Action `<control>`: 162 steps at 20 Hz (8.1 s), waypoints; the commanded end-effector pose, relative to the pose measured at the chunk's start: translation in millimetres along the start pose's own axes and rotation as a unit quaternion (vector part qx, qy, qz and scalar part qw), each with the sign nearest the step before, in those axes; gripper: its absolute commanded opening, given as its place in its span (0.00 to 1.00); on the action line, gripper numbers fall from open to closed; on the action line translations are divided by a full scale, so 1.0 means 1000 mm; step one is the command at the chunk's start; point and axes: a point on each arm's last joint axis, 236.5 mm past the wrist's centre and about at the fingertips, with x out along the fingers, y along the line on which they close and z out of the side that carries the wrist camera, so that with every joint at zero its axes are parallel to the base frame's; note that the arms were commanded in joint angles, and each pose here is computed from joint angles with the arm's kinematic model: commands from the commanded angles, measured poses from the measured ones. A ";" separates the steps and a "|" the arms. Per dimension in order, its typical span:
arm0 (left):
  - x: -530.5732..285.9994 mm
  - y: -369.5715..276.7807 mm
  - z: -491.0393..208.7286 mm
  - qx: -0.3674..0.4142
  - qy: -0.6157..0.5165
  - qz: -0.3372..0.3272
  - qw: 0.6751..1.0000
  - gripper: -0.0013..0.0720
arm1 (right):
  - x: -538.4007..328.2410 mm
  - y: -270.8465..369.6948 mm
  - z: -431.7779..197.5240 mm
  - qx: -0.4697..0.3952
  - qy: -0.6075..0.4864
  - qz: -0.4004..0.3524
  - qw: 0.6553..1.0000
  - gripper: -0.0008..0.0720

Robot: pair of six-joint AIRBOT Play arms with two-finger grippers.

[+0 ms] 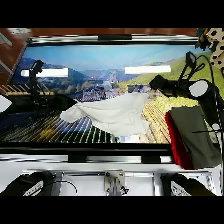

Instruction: Fold the shirts.

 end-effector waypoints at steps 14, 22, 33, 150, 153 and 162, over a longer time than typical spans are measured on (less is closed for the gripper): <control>0.013 0.010 0.000 -0.007 0.006 0.005 1.000 0.06 | 0.037 0.050 -0.277 0.115 0.336 0.049 0.934 0.95; 0.013 0.010 0.000 0.002 0.006 0.006 1.000 0.06 | 0.081 0.067 -0.292 0.184 0.328 0.065 0.924 0.95; 0.013 0.010 0.000 0.002 0.006 0.006 1.000 0.06 | 0.092 0.068 -0.281 0.222 0.298 0.058 0.927 0.23; -0.115 0.045 0.055 0.083 0.014 0.080 0.993 0.06 | -0.063 0.061 -0.046 -0.154 0.127 0.145 0.969 0.12; -0.235 -0.054 0.160 0.224 -0.185 0.135 0.947 0.06 | -0.240 0.132 0.079 -0.292 -0.188 0.078 0.935 0.12; -0.439 -0.169 0.155 0.191 -0.508 0.218 0.811 0.06 | -0.519 0.190 0.037 -0.281 -0.493 0.044 0.822 0.12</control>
